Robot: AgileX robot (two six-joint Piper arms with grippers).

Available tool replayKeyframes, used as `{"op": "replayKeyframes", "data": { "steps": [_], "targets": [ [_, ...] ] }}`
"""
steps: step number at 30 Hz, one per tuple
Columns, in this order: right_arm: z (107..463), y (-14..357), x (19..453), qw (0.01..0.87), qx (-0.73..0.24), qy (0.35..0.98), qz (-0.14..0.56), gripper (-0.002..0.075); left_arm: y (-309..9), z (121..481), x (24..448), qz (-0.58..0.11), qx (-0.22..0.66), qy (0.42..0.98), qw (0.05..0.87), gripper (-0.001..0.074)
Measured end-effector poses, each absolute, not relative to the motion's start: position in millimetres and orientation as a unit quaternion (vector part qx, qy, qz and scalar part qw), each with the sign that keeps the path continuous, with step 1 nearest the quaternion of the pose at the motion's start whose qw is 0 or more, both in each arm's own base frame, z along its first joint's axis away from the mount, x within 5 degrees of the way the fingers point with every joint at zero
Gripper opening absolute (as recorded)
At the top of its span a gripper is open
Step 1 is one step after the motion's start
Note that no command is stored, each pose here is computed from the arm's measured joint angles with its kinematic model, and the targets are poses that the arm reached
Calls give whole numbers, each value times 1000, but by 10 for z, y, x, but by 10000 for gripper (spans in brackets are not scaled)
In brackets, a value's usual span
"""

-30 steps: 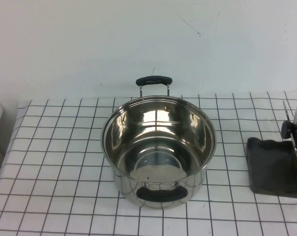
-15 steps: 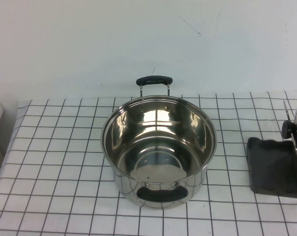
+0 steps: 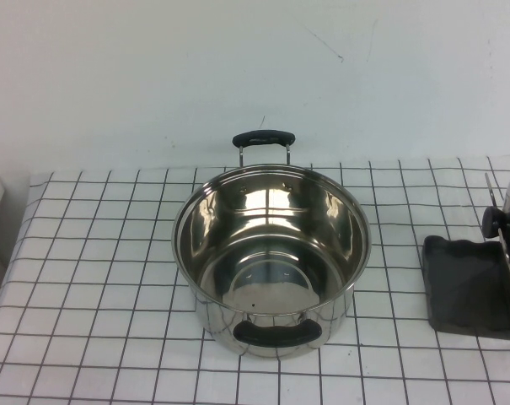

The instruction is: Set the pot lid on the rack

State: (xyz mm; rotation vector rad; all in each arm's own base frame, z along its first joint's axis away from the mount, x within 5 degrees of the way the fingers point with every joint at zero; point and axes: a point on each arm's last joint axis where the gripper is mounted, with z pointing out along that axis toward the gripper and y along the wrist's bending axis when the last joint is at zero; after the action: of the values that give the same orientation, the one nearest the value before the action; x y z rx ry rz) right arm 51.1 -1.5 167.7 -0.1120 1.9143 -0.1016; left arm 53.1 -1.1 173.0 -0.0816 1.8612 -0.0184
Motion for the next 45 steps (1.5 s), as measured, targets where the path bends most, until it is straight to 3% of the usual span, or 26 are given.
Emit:
{"op": "replayKeyframes", "data": {
  "steps": [11, 22, 29, 45],
  "targets": [
    [1677, -15, 511, 573, -48, 817, -43, -2, -112, 1729, 519, -66, 38, 802, 593, -2],
    [1677, -15, 511, 573, -48, 817, -43, -1, -130, 1730, 516, -86, 32, 802, 591, -2],
    [1677, -15, 511, 573, -48, 817, -43, -2, -173, 1741, 510, -142, -3, 799, 585, -2],
    [1677, -15, 511, 573, -48, 817, -43, -2, -61, 1734, 529, -57, 8, 800, 598, -2]
  ]
}}
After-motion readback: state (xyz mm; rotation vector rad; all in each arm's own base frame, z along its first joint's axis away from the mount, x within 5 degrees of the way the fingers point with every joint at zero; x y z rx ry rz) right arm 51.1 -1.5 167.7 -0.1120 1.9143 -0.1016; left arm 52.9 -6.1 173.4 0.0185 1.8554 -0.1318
